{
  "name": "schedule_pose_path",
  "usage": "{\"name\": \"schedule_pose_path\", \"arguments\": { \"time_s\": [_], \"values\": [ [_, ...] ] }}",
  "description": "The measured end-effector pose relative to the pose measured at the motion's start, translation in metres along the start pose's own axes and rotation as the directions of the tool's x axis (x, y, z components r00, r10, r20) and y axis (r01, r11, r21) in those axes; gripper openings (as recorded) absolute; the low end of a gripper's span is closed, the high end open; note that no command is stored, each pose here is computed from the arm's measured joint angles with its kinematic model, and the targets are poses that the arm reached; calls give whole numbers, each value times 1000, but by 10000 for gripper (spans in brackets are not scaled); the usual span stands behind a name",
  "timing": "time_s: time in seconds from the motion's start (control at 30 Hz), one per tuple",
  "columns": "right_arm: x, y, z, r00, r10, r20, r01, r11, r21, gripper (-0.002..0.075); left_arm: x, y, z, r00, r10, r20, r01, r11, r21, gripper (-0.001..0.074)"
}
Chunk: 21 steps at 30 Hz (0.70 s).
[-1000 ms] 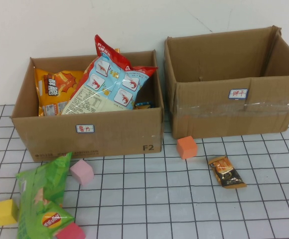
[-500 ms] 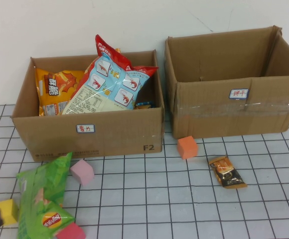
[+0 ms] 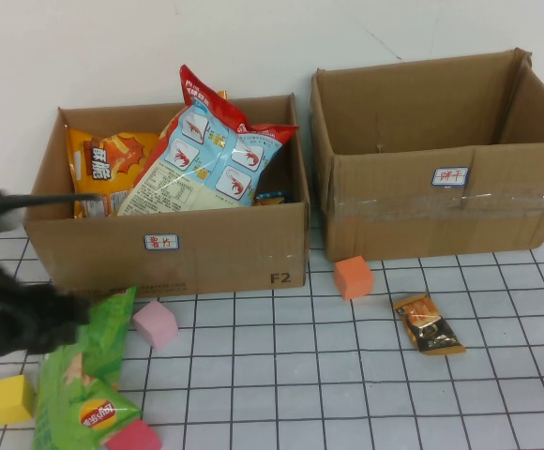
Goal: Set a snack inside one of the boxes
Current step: Pick up the potato chip
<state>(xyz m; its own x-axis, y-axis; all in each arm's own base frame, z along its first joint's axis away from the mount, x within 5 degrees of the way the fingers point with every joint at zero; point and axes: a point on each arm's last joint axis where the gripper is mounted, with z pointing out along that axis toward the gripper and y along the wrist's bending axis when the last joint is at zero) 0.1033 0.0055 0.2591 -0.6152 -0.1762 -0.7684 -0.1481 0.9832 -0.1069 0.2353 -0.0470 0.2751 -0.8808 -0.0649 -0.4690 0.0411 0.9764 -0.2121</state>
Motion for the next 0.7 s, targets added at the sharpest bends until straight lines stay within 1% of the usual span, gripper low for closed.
{"name": "schedule_pose_path", "arguments": {
  "time_s": [0.07,0.17,0.23,0.37,0.5,0.6,0.7],
  "values": [
    [0,0,1,1000,0,13,0,1000,3,-1,-7,-8,12,998,49,-37,-49,999,-12,386],
    [5,1,4,1000,1,2,-1,1000,1,-1,-10,-18,32,992,85,-96,-91,994,-67,423],
    [5,1,4,1000,1,4,-1,1000,2,-1,-10,-21,46,985,102,-140,-120,985,-127,433],
    [4,0,4,1000,1,10,-1,1000,3,-1,-9,-23,74,970,122,-209,-176,948,-264,437],
    [4,0,4,1000,1,12,-1,1000,3,-1,-6,-21,94,959,114,-258,-193,933,-304,435],
    [4,0,4,1000,1,14,-1,1000,3,-1,-3,-20,105,950,112,-292,-205,929,-310,387],
    [4,0,4,1000,1,14,-1,1000,3,-1,-4,-21,106,950,112,-292,-204,929,-310,276]
  ]
}}
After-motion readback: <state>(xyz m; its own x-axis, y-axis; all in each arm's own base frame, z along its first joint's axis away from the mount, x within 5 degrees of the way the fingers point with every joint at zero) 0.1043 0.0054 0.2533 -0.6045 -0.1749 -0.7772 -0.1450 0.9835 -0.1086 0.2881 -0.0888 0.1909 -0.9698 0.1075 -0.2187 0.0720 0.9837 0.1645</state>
